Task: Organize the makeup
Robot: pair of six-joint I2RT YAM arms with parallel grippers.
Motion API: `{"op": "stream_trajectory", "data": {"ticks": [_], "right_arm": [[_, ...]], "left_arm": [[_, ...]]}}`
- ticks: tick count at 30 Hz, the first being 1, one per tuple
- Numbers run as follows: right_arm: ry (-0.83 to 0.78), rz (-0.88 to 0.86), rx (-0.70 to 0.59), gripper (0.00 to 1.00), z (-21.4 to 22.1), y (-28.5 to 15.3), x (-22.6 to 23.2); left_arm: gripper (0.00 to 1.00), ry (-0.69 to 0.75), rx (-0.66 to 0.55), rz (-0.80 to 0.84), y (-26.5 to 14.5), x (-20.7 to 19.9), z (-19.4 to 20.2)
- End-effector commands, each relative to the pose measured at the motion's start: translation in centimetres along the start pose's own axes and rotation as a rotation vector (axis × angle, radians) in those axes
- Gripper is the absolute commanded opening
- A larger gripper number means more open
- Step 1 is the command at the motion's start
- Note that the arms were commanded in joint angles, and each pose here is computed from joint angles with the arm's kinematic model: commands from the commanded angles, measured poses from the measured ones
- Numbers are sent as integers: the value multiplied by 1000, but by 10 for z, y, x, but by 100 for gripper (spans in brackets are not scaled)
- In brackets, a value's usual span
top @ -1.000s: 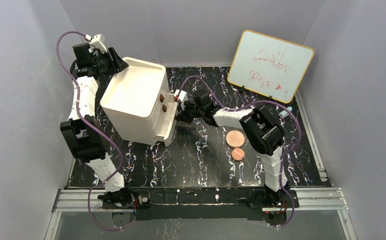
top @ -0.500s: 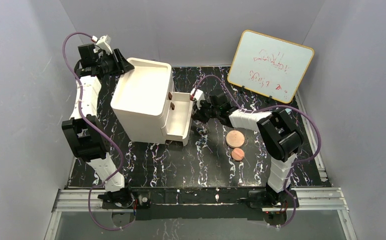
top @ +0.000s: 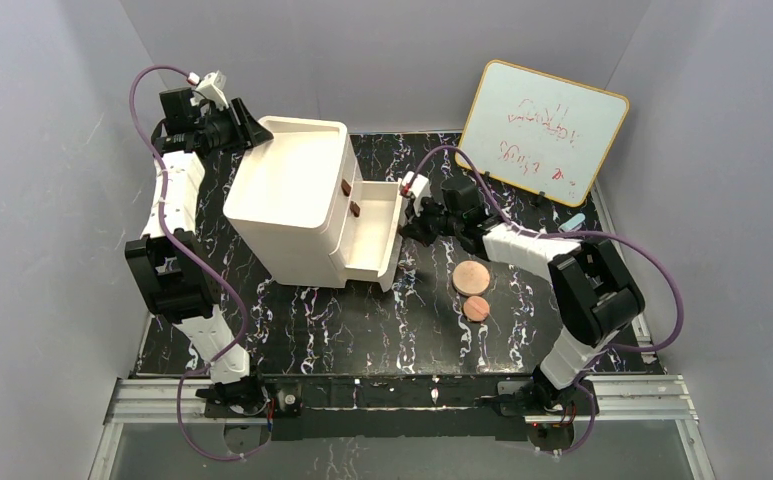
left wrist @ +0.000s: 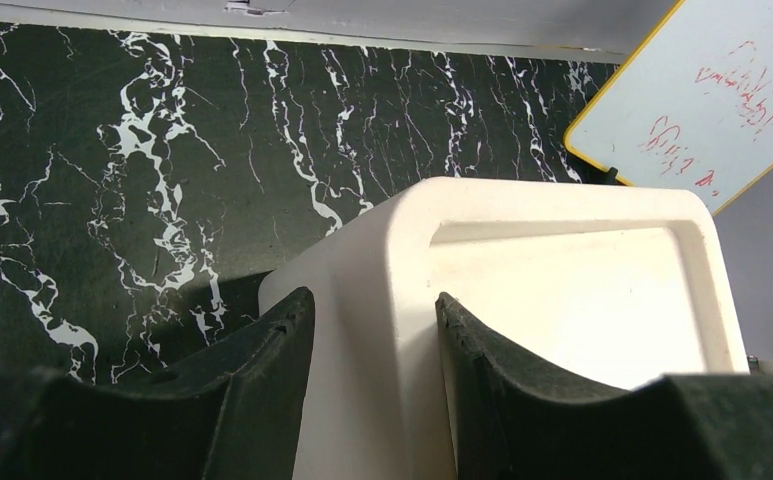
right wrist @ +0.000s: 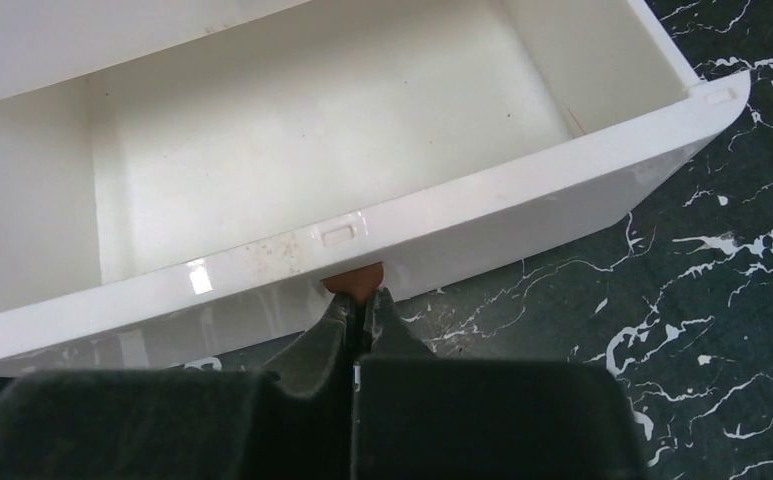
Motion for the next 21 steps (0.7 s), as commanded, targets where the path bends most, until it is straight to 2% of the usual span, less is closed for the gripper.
{"op": "stream_trajectory", "data": {"ticks": [1,9,21], "right_arm": [[-16,41,-109,1,-24,-25,0],[22,6,-87,1,-16,-20,2],[84,3,-17,1,0,-23,16]], "left_arm": [[44,-37,56,-35,3,14,14],[44,42,26,-17,0,-7,0],[43,224,81,-89,7,-42,-6]]}}
Point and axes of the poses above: each gripper's point midway between its finger pads, its own y axis out along the fingers, its own x axis along the line the jaws close on, z = x × y, the point moved 10 cm from there along -y, back along the fingers, and after that the axes turned 6 degrees about y, right-handed, at the moved point
